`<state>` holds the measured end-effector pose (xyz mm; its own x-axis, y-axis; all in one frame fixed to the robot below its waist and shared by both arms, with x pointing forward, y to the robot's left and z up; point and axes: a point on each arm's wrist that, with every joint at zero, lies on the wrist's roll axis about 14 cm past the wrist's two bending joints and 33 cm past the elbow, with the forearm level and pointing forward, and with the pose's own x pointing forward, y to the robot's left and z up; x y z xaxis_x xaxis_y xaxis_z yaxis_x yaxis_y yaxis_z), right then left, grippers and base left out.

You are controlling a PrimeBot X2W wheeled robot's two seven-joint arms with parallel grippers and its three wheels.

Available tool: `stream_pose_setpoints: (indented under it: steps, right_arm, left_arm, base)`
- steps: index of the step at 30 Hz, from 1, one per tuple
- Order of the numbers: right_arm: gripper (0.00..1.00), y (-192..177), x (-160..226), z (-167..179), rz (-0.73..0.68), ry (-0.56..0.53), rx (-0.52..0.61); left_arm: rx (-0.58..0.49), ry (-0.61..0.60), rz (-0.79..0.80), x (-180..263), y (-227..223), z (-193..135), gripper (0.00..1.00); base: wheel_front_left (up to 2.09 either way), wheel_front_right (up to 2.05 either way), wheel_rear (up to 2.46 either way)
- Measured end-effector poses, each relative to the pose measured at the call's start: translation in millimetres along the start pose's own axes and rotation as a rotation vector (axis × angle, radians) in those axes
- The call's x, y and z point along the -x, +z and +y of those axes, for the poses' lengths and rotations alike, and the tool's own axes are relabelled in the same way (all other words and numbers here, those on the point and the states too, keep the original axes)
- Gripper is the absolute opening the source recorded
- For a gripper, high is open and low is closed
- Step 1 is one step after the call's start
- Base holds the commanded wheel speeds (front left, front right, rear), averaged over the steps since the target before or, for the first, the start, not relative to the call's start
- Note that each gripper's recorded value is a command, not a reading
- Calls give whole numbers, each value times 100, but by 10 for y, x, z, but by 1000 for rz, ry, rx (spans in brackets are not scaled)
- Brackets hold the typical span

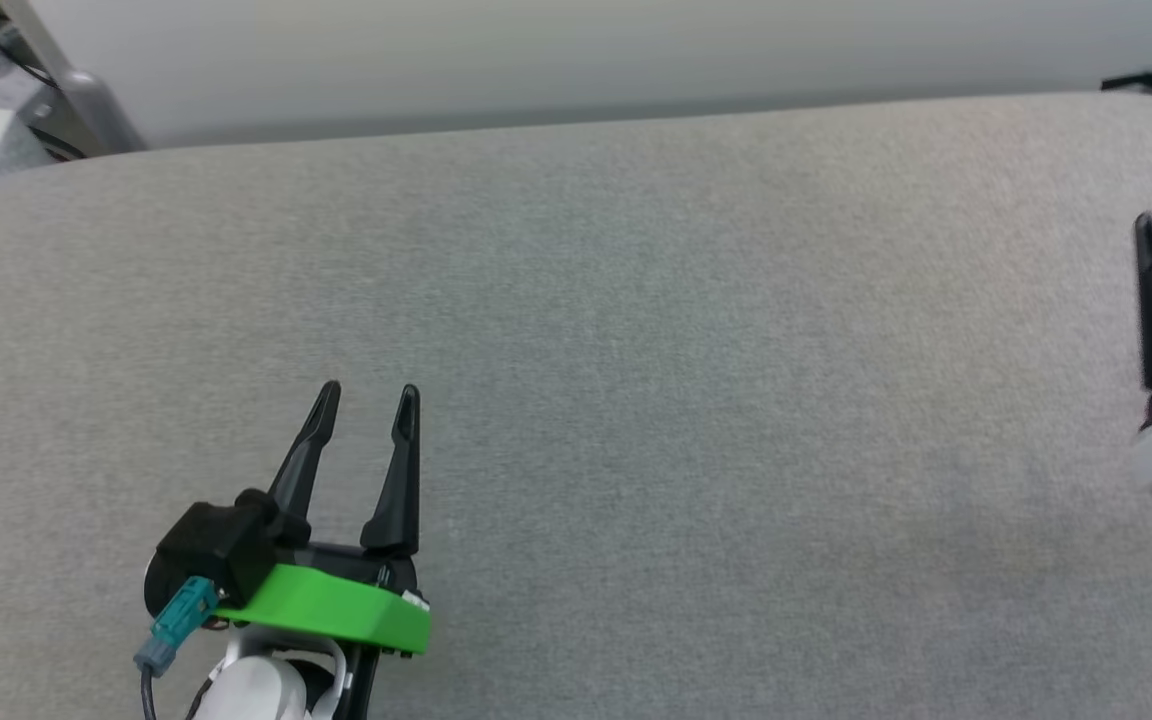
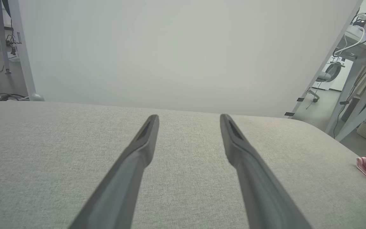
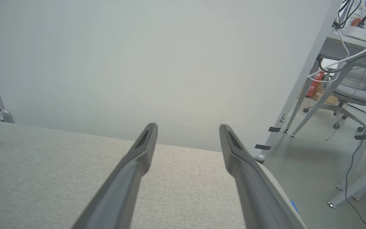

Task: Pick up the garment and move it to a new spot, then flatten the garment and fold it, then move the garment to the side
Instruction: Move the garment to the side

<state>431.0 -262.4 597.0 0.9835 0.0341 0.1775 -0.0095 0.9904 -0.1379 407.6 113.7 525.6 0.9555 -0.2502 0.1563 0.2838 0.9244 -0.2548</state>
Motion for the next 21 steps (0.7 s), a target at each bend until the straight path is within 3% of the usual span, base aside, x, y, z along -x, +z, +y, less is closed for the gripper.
stream_pose_setpoints:
  steps: [7,21]
  right_arm:
    - [100,-38,234,507,-30,50,-151]
    - [100,-484,546,1057,64,96,-243]
  left_arm:
    - [-60,93,-18,291,133,212,100]
    - [-100,177,8,537,79,404,100]
  base:
    - [0,0,0]
    - [0,0,0]
